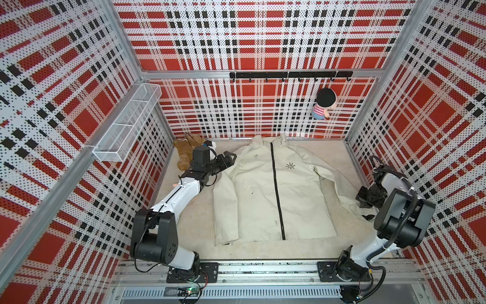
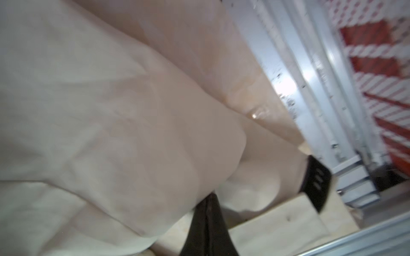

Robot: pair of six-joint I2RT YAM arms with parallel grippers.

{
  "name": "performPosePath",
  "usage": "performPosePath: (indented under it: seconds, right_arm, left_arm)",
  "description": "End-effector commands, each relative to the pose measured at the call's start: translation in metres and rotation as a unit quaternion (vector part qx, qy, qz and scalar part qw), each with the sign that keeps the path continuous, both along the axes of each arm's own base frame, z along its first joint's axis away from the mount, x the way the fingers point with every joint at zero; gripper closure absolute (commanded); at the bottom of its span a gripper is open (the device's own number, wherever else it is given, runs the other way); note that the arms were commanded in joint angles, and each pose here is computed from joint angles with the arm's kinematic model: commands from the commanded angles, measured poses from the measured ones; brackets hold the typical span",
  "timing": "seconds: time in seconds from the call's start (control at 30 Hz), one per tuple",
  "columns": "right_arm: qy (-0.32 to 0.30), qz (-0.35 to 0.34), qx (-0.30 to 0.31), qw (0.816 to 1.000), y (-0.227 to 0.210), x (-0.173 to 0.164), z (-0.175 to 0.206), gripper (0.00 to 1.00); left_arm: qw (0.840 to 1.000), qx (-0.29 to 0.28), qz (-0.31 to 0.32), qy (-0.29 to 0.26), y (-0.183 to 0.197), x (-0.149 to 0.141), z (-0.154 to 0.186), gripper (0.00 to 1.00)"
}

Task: Unzip the jacket
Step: Flatten out the jacket at the center of the board.

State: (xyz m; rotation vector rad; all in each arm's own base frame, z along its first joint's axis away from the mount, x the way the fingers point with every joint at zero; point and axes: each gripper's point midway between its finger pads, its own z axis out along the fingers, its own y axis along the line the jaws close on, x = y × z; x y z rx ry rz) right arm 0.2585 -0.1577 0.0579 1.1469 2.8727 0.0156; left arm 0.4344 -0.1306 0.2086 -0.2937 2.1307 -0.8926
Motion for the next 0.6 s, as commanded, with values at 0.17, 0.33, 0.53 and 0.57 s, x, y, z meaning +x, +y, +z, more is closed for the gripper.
performPosePath:
  seconds: [0.17, 0.33, 0.53, 0.57]
  right_arm:
    - [-0.031, -0.201, 0.006, 0.979, -0.007, -0.039, -0.030, 1.00]
    - [-0.029, -0.245, -0.055, 0.968, -0.024, -0.064, -0.035, 1.00]
    - [-0.091, -0.305, -0.112, 0.941, -0.065, -0.087, -0.024, 1.00]
    - [-0.104, -0.289, -0.130, 0.943, -0.074, -0.084, -0.019, 1.00]
  left_arm:
    - [0.999, -0.033, -0.007, -0.003, 0.001, -0.003, 0.001, 0.12]
    - [0.999, -0.036, -0.001, -0.009, 0.007, -0.005, 0.006, 0.12]
    - [0.999, -0.034, 0.006, 0.003, 0.009, -0.004, -0.006, 0.12]
    - [0.999, -0.032, 0.007, 0.005, 0.010, -0.003, -0.008, 0.12]
